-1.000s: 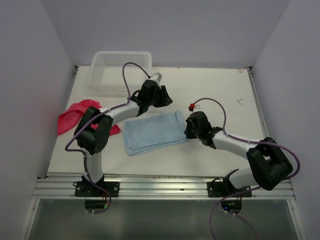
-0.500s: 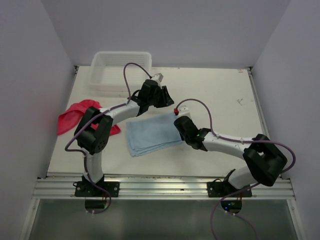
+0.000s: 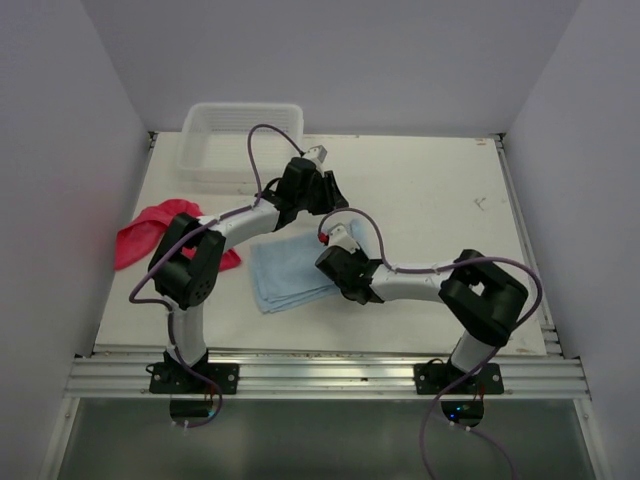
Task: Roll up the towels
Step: Roll the towel
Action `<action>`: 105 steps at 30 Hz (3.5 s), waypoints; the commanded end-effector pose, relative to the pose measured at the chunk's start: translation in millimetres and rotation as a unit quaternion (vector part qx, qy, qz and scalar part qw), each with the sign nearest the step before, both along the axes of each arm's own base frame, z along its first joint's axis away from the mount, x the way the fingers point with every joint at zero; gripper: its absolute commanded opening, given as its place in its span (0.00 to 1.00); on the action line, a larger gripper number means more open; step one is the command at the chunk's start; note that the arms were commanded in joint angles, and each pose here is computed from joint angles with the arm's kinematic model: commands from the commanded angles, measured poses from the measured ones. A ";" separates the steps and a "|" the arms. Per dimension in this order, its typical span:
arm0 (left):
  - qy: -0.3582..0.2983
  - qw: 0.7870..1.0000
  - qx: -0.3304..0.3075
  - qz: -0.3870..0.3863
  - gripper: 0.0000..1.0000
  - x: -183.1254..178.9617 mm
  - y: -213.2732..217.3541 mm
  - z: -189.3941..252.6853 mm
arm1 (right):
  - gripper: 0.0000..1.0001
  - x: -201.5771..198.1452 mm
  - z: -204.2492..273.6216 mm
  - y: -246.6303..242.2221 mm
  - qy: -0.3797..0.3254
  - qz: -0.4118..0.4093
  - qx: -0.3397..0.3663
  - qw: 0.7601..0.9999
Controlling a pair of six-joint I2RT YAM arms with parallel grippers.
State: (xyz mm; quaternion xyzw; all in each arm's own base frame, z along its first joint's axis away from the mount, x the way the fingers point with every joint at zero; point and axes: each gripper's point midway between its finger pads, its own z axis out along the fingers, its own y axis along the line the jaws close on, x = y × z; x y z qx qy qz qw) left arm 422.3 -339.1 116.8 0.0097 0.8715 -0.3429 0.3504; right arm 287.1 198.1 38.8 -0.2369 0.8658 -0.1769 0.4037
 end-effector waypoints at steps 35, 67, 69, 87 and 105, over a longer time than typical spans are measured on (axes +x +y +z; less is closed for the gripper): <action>0.035 0.991 -0.069 -0.113 0.40 -48.1 -44.1 -1.8 | 0.00 -2.9 -35.4 35.1 0.008 0.045 -0.180 0.983; 0.087 0.992 0.054 -0.074 0.38 -52.8 -10.5 -104.3 | 0.14 -5.8 -10.1 36.9 -0.024 0.006 -0.081 0.996; 0.088 0.992 0.056 -0.074 0.38 -53.2 -9.8 -106.4 | 0.15 -5.8 -6.0 37.2 -0.027 0.005 -0.074 0.997; 0.087 0.992 0.066 -0.070 0.37 -52.3 -5.6 -112.3 | 0.51 -25.3 6.4 29.4 0.010 -0.001 -0.002 1.000; 0.087 0.992 0.065 -0.066 0.36 -53.4 -2.9 -115.2 | 0.58 -41.7 16.7 20.6 0.006 -0.021 0.101 0.995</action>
